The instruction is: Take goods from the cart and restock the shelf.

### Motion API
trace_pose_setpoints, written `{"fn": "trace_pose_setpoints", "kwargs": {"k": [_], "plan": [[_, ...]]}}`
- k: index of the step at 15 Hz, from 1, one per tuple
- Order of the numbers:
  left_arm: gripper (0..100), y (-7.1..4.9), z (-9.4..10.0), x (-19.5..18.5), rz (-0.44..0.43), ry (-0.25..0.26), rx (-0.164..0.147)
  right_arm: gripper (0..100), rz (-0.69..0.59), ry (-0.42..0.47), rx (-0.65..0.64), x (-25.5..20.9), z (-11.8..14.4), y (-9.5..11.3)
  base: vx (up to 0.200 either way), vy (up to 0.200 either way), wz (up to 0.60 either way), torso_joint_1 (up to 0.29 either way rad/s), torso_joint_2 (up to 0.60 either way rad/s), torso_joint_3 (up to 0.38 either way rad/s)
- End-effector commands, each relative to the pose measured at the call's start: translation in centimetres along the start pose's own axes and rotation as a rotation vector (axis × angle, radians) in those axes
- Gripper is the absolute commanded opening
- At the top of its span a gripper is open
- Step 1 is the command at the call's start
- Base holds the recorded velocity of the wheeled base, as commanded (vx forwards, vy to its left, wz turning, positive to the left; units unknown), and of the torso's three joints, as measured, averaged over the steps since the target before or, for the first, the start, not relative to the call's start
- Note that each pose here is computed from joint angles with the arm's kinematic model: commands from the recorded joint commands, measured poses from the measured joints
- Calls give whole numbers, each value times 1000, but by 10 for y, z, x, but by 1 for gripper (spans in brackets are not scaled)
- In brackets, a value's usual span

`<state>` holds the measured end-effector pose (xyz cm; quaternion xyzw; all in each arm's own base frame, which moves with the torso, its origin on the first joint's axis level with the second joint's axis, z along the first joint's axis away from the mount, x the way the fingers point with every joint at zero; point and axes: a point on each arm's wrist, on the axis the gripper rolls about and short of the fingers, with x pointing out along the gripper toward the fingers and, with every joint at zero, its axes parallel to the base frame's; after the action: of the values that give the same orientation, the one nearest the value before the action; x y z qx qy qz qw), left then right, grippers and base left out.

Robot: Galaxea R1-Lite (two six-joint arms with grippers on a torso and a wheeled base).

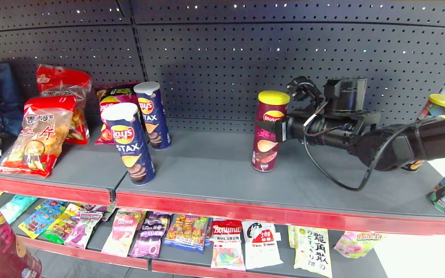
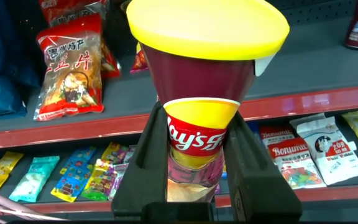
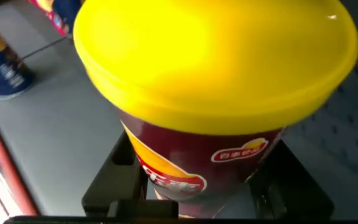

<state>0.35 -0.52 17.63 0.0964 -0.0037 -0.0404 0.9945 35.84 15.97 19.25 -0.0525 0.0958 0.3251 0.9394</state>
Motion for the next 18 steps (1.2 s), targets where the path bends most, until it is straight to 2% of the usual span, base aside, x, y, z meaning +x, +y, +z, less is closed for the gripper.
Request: {"fn": "trace_pose_setpoints", "kwargs": {"k": [1,4,5,8,13,18], "plan": [[0,0,0,0,0,-2,2,0,-11,-23,-11,-42,13,16,0,0,0,0,0,0],[0,0,1,0,0,-2,7,0,-5,-21,-13,-67,12,23,0,0,0,0,0,0],[0,0,1,0,0,-2,20,0,2,-13,-16,-73,9,25,0,0,0,0,0,0],[0,0,2,0,3,-6,25,0,37,20,-27,-84,-3,31,0,0,0,0,0,0],[0,0,1,0,2,-4,24,0,42,44,-38,-82,-11,32,0,0,0,0,0,0],[0,0,1,0,2,-3,25,0,81,32,-53,-75,-22,46,0,0,0,0,0,0]]}}
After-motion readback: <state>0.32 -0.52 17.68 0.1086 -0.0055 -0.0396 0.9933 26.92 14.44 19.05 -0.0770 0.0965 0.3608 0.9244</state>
